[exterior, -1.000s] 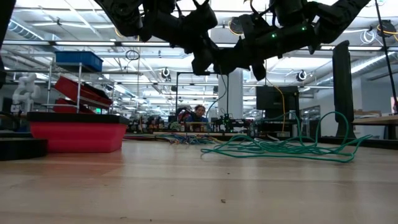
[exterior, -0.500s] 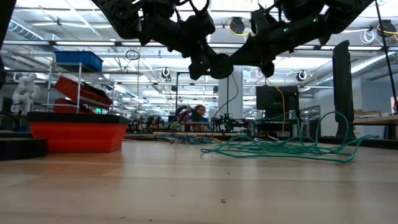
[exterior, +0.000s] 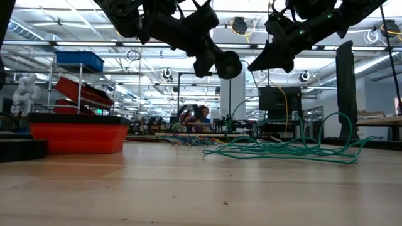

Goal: Coil cords
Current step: Coil the green wire onto the spool

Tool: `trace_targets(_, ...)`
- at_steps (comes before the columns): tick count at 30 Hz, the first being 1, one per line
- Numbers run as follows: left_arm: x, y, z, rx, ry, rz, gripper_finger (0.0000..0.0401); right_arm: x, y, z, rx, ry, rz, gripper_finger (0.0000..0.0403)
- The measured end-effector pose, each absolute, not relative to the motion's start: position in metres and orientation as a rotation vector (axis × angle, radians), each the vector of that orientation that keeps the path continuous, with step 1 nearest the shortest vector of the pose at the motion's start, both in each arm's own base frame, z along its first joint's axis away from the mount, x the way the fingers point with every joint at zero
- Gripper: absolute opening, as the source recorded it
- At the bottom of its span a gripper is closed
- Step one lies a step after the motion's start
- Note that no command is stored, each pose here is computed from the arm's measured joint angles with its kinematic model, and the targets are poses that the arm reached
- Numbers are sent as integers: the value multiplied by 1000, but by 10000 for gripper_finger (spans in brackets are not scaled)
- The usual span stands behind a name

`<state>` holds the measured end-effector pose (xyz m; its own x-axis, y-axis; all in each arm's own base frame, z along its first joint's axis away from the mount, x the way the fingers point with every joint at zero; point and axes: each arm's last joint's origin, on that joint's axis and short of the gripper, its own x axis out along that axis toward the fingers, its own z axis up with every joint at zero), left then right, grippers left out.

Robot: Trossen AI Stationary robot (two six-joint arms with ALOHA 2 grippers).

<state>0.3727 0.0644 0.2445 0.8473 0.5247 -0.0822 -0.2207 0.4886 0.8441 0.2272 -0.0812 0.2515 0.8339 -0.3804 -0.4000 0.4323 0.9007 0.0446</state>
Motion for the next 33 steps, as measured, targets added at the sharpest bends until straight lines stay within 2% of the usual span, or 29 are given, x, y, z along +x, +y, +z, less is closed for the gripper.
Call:
trace_targets(7,372,56,247,832,296,422,0,226,-89,249,29,435,-437,0)
trace_targets(19,351,56,289,627,137,384,0,226,-90,252,-48,422,-431,0)
trace_targets(33,349,59,296,475,49,321,0,227,-91,255,-63,388,-442,0)
